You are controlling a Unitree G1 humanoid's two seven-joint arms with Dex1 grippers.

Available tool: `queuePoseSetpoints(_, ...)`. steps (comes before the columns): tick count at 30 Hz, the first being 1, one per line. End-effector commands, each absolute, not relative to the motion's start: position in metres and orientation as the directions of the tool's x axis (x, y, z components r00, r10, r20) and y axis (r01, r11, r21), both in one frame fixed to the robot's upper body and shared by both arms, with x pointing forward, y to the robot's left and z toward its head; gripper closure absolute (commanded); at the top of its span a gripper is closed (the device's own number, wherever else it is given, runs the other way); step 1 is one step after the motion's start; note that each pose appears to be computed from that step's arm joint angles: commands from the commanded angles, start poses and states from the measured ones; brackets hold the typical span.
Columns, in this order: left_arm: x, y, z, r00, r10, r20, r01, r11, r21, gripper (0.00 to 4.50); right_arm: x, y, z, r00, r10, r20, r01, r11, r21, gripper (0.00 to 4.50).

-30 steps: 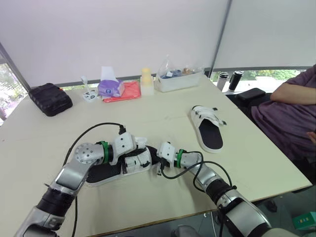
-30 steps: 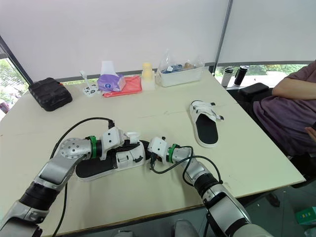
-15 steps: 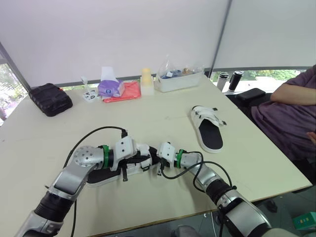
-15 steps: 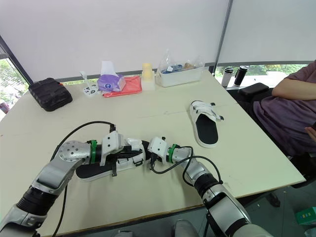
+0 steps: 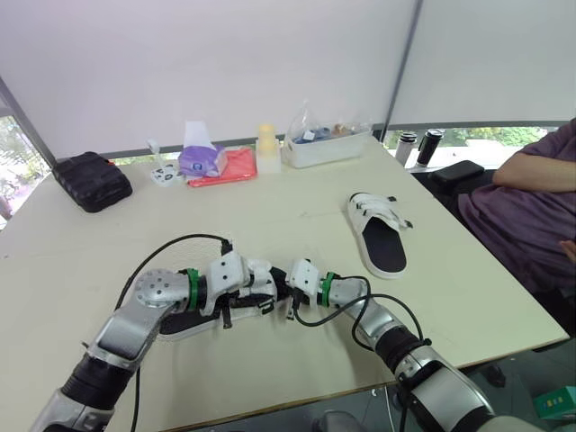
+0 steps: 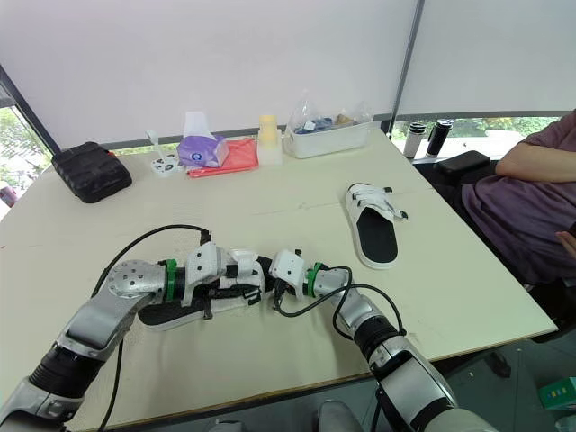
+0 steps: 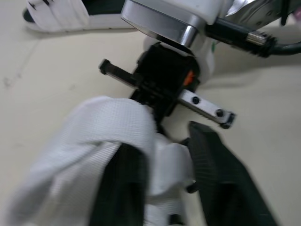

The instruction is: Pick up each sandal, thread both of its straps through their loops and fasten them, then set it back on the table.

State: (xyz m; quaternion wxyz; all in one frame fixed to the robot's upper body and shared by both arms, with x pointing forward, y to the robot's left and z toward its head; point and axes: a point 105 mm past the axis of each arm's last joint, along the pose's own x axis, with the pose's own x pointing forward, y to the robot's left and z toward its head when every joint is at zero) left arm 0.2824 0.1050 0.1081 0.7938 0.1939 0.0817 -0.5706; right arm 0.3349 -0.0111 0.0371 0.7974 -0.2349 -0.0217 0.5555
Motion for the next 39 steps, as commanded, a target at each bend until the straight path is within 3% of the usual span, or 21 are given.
queuePoseSetpoints(1, 0.288, 0.117, 0.134, 0.405, -0.869, -0.284, 0.913, 0.367, 0.179, 0.94, 0.286, -0.075, -0.086, 0.295, 0.693, -0.658, -0.951, 0.277, -0.136, 4.50)
queuePoseSetpoints(7, 0.257, 0.130, 0.162, 0.362, -0.895, -0.260, 0.925, 0.379, -0.017, 0.94, 0.285, -0.079, -0.087, 0.293, 0.688, -0.664, -0.952, 0.273, -0.136, 4.50)
queuePoseSetpoints(12, 0.220, 0.143, 0.129, 0.299, -0.877, -0.376, 0.906, 0.384, -0.176, 0.94, 0.286, -0.078, -0.087, 0.288, 0.687, -0.667, -0.954, 0.267, -0.138, 4.50)
queuePoseSetpoints(18, 0.231, 0.146, 0.096, 0.387, -0.838, -0.385, 0.862, 0.477, -0.171, 0.94, 0.286, -0.073, -0.086, 0.278, 0.695, -0.663, -0.958, 0.252, -0.138, 4.50)
queuePoseSetpoints(27, 0.237, 0.125, 0.077, 0.373, -0.860, -0.347, 0.858, 0.462, -0.223, 0.94, 0.287, -0.075, -0.086, 0.280, 0.691, -0.667, -0.958, 0.250, -0.143, 4.50)
queuePoseSetpoints(39, 0.259, 0.115, 0.081, 0.446, -0.847, -0.290, 0.838, 0.509, -0.198, 0.94, 0.286, -0.076, -0.086, 0.283, 0.691, -0.665, -0.956, 0.257, -0.140, 4.50)
